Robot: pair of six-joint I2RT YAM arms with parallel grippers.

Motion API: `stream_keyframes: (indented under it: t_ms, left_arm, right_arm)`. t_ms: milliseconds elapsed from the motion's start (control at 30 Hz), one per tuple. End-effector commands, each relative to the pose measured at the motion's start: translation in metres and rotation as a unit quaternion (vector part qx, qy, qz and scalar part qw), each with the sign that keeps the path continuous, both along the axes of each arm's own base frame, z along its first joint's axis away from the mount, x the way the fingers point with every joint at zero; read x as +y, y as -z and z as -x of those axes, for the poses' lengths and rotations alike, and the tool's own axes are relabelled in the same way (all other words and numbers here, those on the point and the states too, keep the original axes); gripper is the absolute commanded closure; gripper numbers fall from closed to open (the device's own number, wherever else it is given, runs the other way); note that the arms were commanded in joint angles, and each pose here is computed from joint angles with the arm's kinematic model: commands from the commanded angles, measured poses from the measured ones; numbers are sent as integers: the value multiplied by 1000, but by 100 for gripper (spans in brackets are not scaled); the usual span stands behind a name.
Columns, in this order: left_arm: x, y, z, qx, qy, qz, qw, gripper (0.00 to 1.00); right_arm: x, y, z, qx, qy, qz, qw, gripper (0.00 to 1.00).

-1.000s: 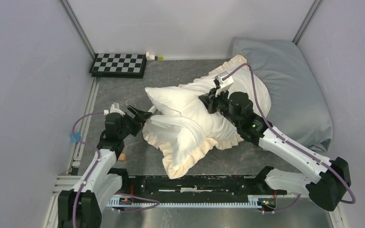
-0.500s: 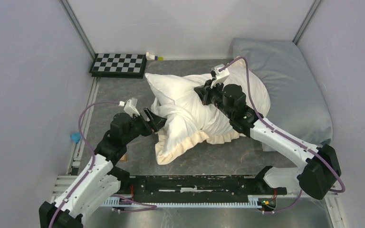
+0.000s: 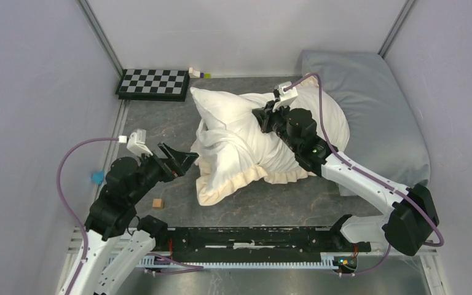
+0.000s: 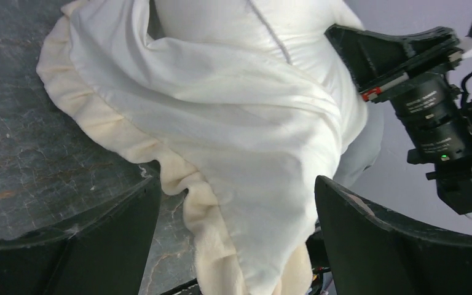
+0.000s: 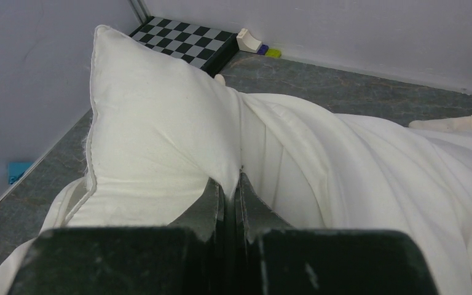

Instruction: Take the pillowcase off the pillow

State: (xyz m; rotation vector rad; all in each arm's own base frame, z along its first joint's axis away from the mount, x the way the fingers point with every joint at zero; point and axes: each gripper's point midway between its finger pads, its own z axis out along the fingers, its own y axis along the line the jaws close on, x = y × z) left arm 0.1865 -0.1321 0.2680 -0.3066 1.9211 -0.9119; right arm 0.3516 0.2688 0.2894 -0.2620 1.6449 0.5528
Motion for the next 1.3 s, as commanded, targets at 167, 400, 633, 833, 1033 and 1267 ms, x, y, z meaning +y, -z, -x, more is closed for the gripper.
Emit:
stream_keyframes:
  t_ms: [167, 400, 633, 833, 1033, 1267]
  left_arm:
    - [-4, -38, 24, -11, 49, -6, 999, 0]
    - [-46, -13, 21, 42, 133, 62, 988, 0]
    - [-55, 6, 8, 65, 132, 48, 988, 0]
    - [-87, 4, 20, 75, 212, 59, 973, 0]
    - [-89, 11, 58, 112, 288, 11, 951, 0]
    - [-81, 70, 69, 182, 306, -46, 933, 22]
  right_arm:
    - [-44, -31, -19, -50, 84, 9, 995, 100]
    - [-41, -38, -17, -58, 73, 10, 996, 100]
    - [-34, -35, -14, -50, 51, 5, 997, 100]
    - [-31, -35, -14, -45, 48, 2, 998, 100]
    - [-31, -32, -15, -42, 48, 7, 998, 100]
    - [-27, -25, -15, -34, 40, 8, 999, 100]
